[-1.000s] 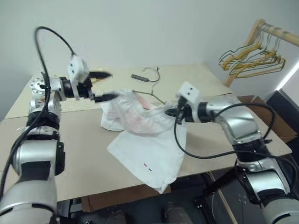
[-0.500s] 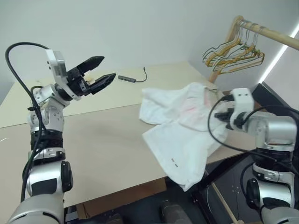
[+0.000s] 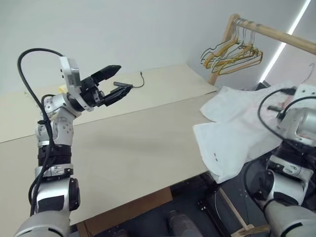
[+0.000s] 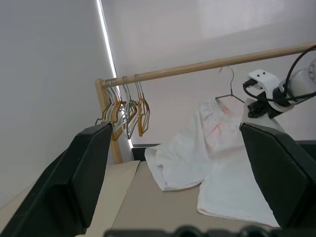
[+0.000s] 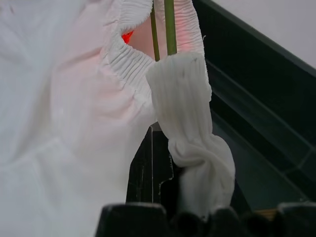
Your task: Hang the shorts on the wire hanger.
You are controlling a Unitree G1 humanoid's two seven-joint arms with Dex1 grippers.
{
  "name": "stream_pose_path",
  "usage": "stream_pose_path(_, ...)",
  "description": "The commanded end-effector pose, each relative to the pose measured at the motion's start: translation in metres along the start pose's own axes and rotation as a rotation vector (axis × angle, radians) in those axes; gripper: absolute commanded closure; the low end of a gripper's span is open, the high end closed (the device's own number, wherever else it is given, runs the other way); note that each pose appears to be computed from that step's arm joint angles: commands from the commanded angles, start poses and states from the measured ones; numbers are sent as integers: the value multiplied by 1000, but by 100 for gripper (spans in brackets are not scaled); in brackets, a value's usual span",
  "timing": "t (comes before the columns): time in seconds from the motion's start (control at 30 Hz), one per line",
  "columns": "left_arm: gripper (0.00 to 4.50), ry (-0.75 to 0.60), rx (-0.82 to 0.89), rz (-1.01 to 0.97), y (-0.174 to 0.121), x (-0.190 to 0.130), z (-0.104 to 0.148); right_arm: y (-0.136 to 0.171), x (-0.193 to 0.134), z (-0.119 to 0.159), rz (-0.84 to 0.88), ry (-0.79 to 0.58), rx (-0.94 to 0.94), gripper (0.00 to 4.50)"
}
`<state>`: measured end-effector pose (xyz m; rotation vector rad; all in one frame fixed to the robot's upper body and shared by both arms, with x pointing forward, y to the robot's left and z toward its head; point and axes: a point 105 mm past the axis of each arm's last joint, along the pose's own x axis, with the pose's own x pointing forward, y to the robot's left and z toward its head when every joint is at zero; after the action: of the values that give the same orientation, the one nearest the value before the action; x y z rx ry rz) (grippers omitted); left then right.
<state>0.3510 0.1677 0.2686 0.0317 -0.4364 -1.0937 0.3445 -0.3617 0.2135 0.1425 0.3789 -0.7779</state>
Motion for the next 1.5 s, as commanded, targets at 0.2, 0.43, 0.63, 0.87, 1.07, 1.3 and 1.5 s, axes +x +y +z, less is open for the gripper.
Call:
stream_pose_path(0.2, 2, 2, 53, -23, -11, 1, 6, -7, 5, 51, -60, -112, 189, 450)
stream_pose_path(0.43, 2, 22, 61, -43, -20, 2, 5, -14, 20, 66, -60, -67, 260, 450)
stream_pose_path(0.63, 2, 64, 67, -69, -28, -2, -2, -33, 33, 65, -98, 13, 362, 450)
stream_pose_path(0.87, 2, 87, 74, -84, -33, -4, -5, -27, 39, 45, -118, 138, 387, 450)
stream_pose_path(1.07, 2, 67, 60, -111, -38, -4, -1, -26, 40, 38, -146, 152, 371, 450)
stream_pose_path(1.3, 0, 66, 50, -132, -41, -5, -2, -27, 39, 38, -193, 125, 342, 189)
stream_pose_path(1.5, 0, 34, 43, -138, -42, -4, 1, -30, 38, 41, -234, 88, 293, 2)
